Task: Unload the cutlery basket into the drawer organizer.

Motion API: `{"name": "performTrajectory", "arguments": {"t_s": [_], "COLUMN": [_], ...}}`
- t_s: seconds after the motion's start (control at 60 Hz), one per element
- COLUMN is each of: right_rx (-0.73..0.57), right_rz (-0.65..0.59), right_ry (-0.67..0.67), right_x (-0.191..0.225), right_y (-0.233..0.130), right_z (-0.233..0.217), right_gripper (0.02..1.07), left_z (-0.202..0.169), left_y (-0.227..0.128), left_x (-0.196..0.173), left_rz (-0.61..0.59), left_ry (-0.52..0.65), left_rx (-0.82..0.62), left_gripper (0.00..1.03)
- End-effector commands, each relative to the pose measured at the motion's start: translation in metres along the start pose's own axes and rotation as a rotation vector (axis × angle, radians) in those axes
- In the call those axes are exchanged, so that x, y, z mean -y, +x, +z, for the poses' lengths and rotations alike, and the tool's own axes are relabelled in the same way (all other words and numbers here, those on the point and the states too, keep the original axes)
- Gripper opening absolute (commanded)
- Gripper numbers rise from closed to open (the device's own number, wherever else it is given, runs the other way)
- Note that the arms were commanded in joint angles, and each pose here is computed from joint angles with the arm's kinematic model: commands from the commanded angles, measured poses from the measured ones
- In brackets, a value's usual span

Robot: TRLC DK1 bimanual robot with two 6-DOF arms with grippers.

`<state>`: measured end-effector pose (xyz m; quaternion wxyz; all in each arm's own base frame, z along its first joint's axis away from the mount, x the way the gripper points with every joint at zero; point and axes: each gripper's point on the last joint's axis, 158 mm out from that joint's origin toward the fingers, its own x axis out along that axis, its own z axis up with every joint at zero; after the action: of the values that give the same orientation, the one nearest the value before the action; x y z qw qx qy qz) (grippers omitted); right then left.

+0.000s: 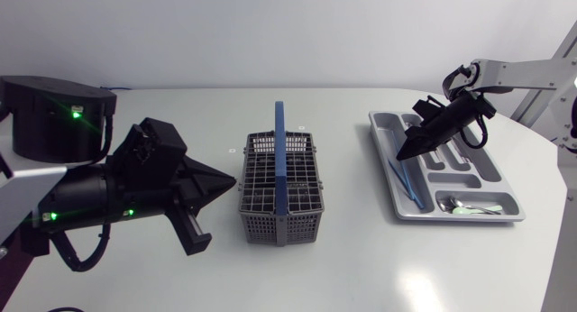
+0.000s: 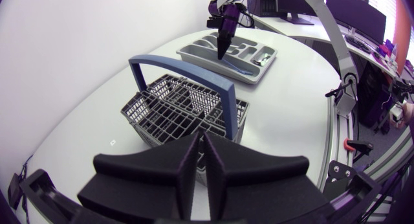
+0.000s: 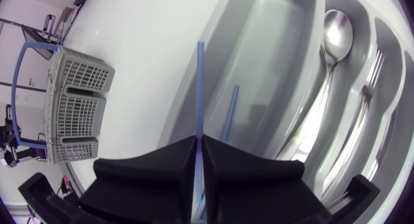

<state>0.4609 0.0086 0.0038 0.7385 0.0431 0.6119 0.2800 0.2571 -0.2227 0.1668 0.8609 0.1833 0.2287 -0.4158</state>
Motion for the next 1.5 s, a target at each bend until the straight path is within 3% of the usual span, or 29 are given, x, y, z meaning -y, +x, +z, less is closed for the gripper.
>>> {"name": "performTrajectory", "arguments": {"t_s": [0.0, 0.033, 0.117, 0.217, 0.25, 0.417, 0.583, 0.667, 0.867, 0.95, 1.233, 1.483], "right_rx": [-0.021, -0.018, -0.016, 0.006, 0.019, 0.137, 0.197, 0.206, 0.201, 0.207, 0.208, 0.143], "right_rz": [0.011, 0.007, 0.002, -0.024, -0.031, -0.074, -0.047, -0.032, 0.014, 0.025, 0.059, 0.11], "right_ry": [0.052, 0.056, 0.057, 0.043, 0.035, -0.084, -0.224, -0.269, -0.333, -0.344, -0.361, -0.364], "right_x": [0.01, 0.011, 0.013, 0.013, 0.011, -0.027, -0.09, -0.114, -0.159, -0.171, -0.199, -0.216], "right_y": [0.009, 0.009, 0.008, -0.002, -0.007, -0.038, -0.037, -0.027, 0.008, 0.018, 0.053, 0.075], "right_z": [-0.005, -0.004, -0.004, -0.001, 0.001, 0.02, 0.039, 0.052, 0.08, 0.093, 0.129, 0.121], "right_gripper": [0.12, 0.22, 0.35, 0.71, 0.78, 0.81, 0.8, 0.75, 0.24, 0.08, 0.08, 0.08], "left_z": [-0.014, -0.016, -0.017, -0.019, -0.02, -0.036, -0.053, -0.063, -0.078, -0.084, -0.105, -0.11], "left_y": [0.004, 0.004, 0.004, 0.005, 0.005, 0.007, 0.016, 0.024, 0.038, 0.043, 0.064, 0.086], "left_x": [0.004, 0.004, 0.003, 0.004, 0.004, 0.011, 0.037, 0.046, 0.057, 0.058, 0.059, 0.041], "left_rz": [-0.01, -0.009, -0.008, -0.009, -0.009, -0.025, -0.09, -0.117, -0.148, -0.154, -0.169, -0.12], "left_ry": [0.01, 0.01, 0.009, 0.008, 0.008, 0.025, 0.068, 0.085, 0.109, 0.113, 0.118, 0.099], "left_rx": [-0.034, -0.037, -0.041, -0.044, -0.044, -0.071, -0.118, -0.154, -0.208, -0.224, -0.277, -0.283], "left_gripper": [0.1, 0.1, 0.1, 0.1, 0.1, 0.09, 0.09, 0.09, 0.09, 0.09, 0.09, 0.09]}}
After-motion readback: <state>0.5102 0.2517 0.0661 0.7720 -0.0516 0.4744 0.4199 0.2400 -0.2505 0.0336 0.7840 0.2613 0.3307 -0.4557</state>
